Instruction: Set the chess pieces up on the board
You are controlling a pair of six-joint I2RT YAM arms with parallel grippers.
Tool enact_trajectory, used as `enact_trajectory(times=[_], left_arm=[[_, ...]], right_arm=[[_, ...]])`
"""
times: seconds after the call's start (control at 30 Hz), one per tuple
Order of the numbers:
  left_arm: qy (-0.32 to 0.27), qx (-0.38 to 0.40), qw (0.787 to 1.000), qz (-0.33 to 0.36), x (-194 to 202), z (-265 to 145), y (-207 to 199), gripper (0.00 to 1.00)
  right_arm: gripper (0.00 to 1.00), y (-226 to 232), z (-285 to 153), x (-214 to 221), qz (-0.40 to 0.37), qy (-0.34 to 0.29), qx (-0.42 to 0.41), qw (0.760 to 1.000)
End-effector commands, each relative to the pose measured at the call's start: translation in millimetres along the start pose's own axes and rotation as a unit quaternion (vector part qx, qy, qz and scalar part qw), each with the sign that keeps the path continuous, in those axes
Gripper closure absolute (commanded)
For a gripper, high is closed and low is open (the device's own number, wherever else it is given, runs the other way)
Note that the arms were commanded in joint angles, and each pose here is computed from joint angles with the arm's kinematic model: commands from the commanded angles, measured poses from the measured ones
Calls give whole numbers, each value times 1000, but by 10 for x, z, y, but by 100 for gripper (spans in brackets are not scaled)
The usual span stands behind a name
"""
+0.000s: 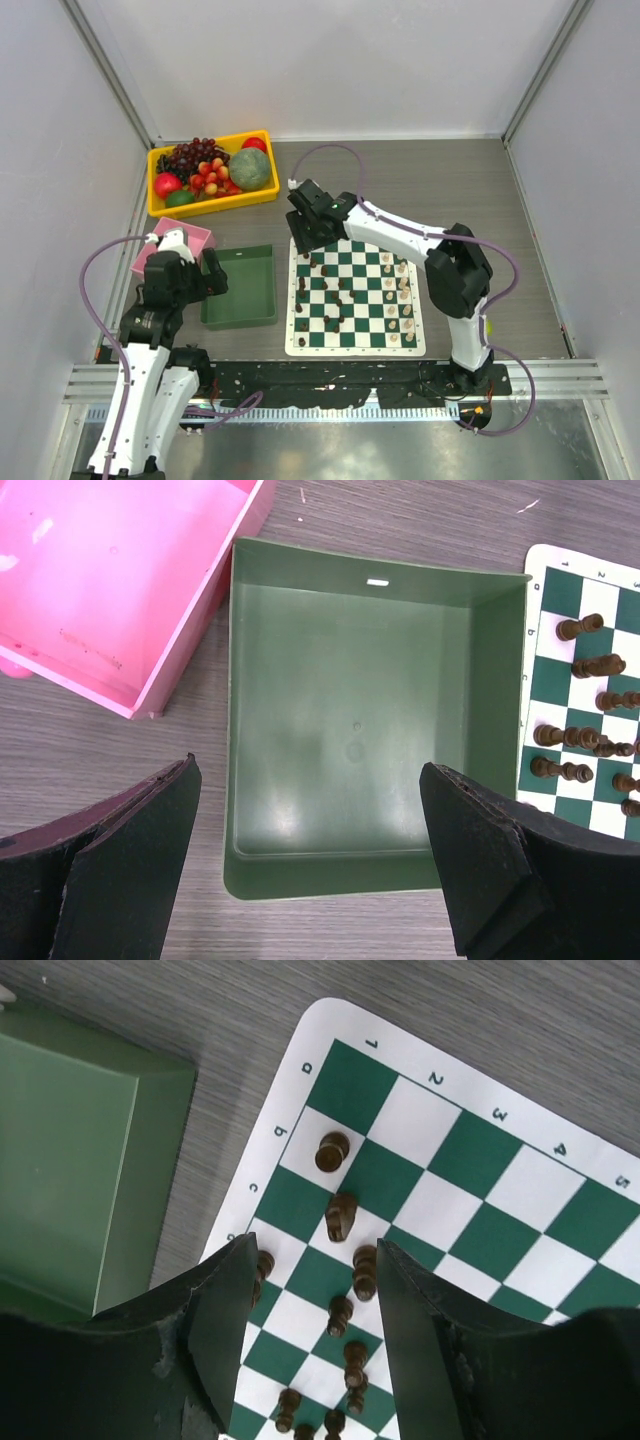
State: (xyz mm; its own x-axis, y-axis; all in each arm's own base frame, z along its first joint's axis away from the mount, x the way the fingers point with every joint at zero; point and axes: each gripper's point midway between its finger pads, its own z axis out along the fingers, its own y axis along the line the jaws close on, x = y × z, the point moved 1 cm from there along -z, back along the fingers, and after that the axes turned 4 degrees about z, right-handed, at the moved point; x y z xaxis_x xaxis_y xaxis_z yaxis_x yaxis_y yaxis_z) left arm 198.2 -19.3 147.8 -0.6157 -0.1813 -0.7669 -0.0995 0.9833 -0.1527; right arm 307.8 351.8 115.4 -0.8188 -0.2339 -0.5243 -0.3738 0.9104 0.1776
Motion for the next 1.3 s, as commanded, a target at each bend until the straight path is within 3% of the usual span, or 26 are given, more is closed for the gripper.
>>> enact_trajectory(times=[0.0, 0.53, 1.27], left_arm=[[-33, 7, 999, 2, -167, -87, -29, 1], [-49, -10, 999, 0, -179, -108, 37, 1], [-42, -4, 999, 2, -165, -85, 16, 1]], right_arm=[[44, 136, 66, -168, -9, -9, -20, 1000], [58, 104, 499, -106, -15, 19, 0, 1000], [62, -18, 642, -75, -22, 32, 17, 999]])
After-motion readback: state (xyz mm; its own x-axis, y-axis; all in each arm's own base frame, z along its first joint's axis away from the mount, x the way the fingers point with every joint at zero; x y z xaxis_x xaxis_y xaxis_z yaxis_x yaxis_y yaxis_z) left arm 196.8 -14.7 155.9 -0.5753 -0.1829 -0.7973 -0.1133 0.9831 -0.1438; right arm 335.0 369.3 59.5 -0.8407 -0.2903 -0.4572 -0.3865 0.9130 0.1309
